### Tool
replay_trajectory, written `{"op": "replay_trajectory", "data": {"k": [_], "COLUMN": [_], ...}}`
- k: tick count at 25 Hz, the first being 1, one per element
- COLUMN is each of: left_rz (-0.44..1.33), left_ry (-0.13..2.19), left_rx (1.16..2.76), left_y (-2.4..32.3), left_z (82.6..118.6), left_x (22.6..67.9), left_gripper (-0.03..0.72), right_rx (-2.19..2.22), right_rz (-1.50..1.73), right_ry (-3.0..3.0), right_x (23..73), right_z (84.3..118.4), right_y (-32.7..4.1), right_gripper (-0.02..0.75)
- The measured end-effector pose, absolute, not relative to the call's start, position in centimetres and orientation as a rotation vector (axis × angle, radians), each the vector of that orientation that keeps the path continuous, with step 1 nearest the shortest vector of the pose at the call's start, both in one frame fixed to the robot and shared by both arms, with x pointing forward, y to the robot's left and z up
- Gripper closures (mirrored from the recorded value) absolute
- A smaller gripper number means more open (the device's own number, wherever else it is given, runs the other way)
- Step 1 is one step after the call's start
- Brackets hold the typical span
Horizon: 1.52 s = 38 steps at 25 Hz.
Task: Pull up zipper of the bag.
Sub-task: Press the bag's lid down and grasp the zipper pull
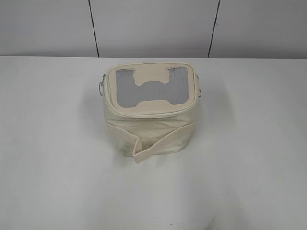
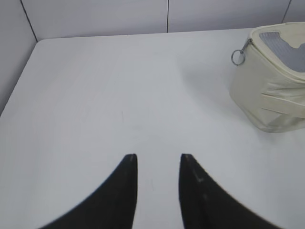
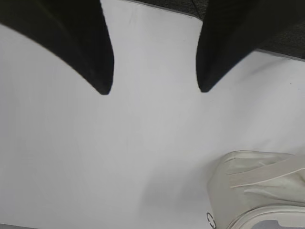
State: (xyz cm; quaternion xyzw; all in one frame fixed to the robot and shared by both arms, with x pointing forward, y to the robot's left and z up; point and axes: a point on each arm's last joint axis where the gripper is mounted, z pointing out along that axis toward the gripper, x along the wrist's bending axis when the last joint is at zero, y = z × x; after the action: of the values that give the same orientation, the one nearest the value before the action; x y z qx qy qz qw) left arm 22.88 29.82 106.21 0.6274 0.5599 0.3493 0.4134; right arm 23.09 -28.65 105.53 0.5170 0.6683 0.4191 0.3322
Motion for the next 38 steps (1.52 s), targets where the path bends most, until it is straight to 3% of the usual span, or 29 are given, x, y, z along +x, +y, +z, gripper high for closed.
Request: {"op": "replay_trajectory", "data": {"k": [10,15,21,25,29,33,38], "left_rz": [0.878,0.878,0.878,0.878,0.877,0.877,0.877], "left_ry": [1.408,1.408,1.408,1.408,1.407,1.407,1.407], "left_rx": [1.577,1.577,1.577,1.577,1.577,1.577,1.577], "left_y": [29.8,29.8,29.8,29.8,29.8,29.8,29.8], "left_z": [106.2,106.2,106.2,106.2,106.2,106.2,106.2], "left_x": [22.9,22.9,22.9,22.9,22.9,22.9,22.9], "left_gripper": [0.460,0.460,0.460,0.460,0.460,0.460,0.460], "right_rx": [1.351,1.315,1.185,1.132,0.983,0.809,0.667], "right_rz": [1.114,1.254,1.378,1.460,1.438,1.437,1.505], "right_ry": [1.746,1.870,2.078,2.222,2.455,2.713,2.837], "right_x": [23.2,26.3,35.5,44.4,53.6,61.4,67.6], "right_z": [105.8,107.8,110.9,111.4,110.0,106.5,104.0], "right_y": [-28.5,-26.8,-24.3,-22.3,-18.1,-12.9,-8.2], "right_gripper": [0.307,0.326,0.329,0.329,0.329,0.329,0.329]}}
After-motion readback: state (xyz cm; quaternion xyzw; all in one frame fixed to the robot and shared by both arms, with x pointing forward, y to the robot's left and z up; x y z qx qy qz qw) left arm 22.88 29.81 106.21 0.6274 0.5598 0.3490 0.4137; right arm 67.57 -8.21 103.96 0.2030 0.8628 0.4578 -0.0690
